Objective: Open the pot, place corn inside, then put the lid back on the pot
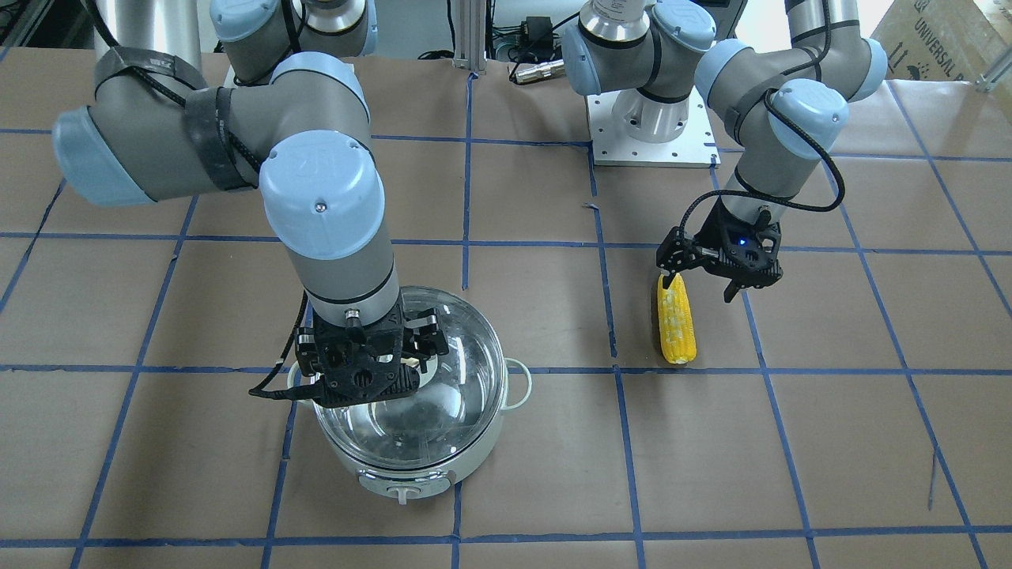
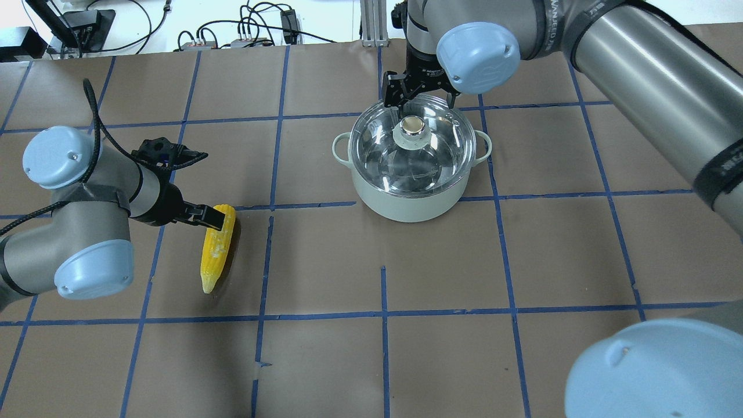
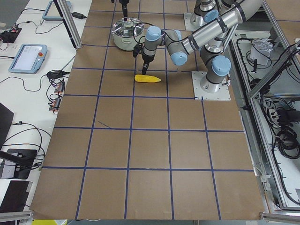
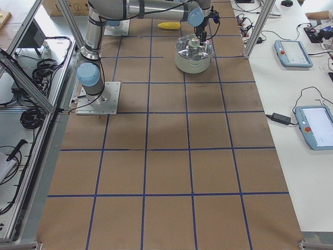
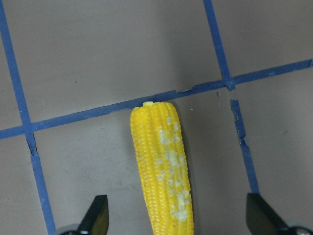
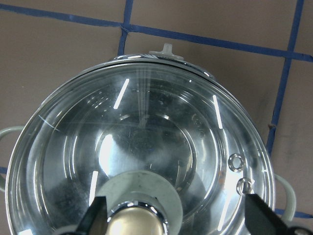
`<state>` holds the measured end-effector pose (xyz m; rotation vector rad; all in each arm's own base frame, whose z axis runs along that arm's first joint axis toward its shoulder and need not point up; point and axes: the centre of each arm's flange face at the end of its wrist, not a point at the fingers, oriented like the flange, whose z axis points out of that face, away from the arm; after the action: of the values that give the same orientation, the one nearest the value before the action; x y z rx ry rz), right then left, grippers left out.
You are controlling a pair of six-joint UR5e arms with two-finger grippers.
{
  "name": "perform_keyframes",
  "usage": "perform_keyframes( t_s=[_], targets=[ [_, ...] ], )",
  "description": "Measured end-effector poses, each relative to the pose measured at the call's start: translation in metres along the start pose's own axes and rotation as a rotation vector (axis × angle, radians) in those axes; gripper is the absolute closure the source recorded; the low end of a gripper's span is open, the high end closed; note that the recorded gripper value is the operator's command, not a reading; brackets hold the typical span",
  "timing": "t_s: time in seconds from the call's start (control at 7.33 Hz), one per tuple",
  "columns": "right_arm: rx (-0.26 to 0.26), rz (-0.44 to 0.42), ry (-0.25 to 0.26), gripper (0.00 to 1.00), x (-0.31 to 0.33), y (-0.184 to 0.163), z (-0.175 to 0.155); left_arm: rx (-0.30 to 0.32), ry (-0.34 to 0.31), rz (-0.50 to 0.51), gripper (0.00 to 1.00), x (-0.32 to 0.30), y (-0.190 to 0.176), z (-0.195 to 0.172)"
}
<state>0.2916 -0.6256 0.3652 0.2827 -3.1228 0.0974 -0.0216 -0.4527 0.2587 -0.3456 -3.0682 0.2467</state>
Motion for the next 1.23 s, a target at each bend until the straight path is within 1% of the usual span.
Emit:
perform_keyframes(
  t_s=[0.14, 0.41, 0.55, 0.95, 1.23],
  targets=[
    [0.002, -0.004, -0.001, 0.02, -0.008, 0.000, 0.005, 0.007, -0.005, 0.002, 0.00, -0.004, -0.002, 0.014],
    [0.003, 0.007, 0.002, 0.03, -0.013, 0.000, 0.011, 0.006, -0.004, -0.003, 0.00, -0.008, -0.005, 0.030],
    [0.002, 0.029, 0.005, 0.03, -0.013, 0.000, 0.012, 0.001, 0.000, -0.007, 0.00, -0.008, -0.005, 0.035],
    [0.001, 0.128, 0.014, 0.03, -0.011, 0.001, 0.013, -0.027, 0.019, -0.015, 0.00, -0.009, -0.004, 0.055],
    [-0.005, 0.152, 0.017, 0.03, -0.012, 0.005, 0.016, -0.029, 0.021, -0.026, 0.01, -0.008, -0.001, 0.060]
  ],
)
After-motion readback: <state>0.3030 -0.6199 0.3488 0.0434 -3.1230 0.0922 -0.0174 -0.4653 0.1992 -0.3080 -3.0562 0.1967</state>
